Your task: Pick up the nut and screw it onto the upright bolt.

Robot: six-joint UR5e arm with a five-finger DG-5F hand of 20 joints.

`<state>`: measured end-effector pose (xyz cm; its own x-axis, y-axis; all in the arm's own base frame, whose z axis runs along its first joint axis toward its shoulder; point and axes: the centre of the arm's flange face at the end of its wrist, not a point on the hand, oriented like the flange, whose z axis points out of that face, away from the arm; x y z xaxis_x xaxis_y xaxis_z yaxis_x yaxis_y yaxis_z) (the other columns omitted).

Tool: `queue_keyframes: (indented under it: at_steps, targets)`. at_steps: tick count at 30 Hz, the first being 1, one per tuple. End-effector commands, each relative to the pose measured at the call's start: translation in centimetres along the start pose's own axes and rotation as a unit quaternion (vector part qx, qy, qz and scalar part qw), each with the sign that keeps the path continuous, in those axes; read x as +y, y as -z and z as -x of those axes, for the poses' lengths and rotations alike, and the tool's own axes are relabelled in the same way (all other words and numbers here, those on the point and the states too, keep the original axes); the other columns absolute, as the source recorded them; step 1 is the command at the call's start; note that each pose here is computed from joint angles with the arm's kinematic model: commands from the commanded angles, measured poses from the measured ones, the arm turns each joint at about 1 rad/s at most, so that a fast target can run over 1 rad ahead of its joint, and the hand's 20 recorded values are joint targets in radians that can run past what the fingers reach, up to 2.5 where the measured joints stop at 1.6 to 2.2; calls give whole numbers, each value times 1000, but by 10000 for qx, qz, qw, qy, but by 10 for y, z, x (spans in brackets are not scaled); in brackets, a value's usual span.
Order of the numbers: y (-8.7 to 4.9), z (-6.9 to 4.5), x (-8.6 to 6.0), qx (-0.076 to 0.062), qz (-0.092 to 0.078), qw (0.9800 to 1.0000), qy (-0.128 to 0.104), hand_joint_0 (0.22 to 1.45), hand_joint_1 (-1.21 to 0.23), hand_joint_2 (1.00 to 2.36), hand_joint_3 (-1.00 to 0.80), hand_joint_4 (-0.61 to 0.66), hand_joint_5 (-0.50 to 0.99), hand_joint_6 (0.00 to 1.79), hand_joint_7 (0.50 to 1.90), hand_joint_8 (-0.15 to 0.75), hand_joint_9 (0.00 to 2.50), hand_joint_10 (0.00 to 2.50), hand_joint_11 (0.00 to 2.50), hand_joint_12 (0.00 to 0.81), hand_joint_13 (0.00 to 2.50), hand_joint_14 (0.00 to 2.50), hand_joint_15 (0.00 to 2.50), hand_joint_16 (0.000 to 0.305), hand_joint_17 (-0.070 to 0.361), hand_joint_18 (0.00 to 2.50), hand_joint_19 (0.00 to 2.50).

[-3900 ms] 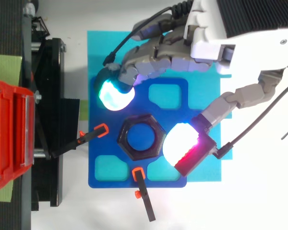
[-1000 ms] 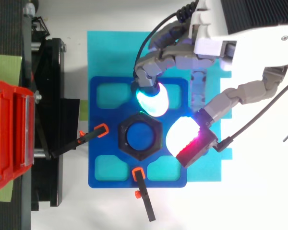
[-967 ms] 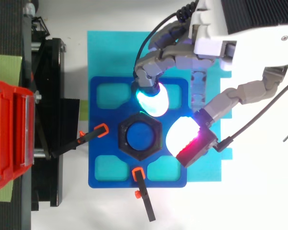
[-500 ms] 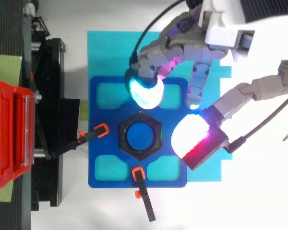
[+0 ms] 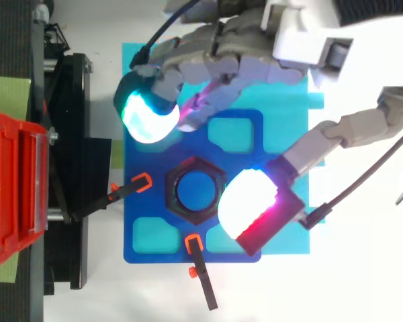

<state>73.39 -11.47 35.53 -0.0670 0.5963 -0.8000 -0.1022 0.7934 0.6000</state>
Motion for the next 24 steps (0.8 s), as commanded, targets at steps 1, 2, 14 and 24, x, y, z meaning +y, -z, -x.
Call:
queue_keyframes:
  at_steps: [1,2,14,24]
  targets:
    - [-8,-8,-2,-78,110,9999,-47,456,-470,1000,-500,146,-160,501,653,251,775,0,0,360,231,0,0,48,107,0,0]
    - [-10,-11,-3,-85,126,9999,-60,454,-472,1000,-500,146,-164,501,646,249,709,0,0,361,180,0,0,48,108,0,0]
    - [-20,-36,-2,26,157,9998,-131,447,-475,1000,-500,150,-160,502,652,255,650,0,0,367,124,0,0,50,112,0,0]
    - [-11,-62,-14,237,43,9996,-154,437,-478,1000,-500,121,-184,501,621,246,573,0,0,370,111,0,0,52,117,0,0]
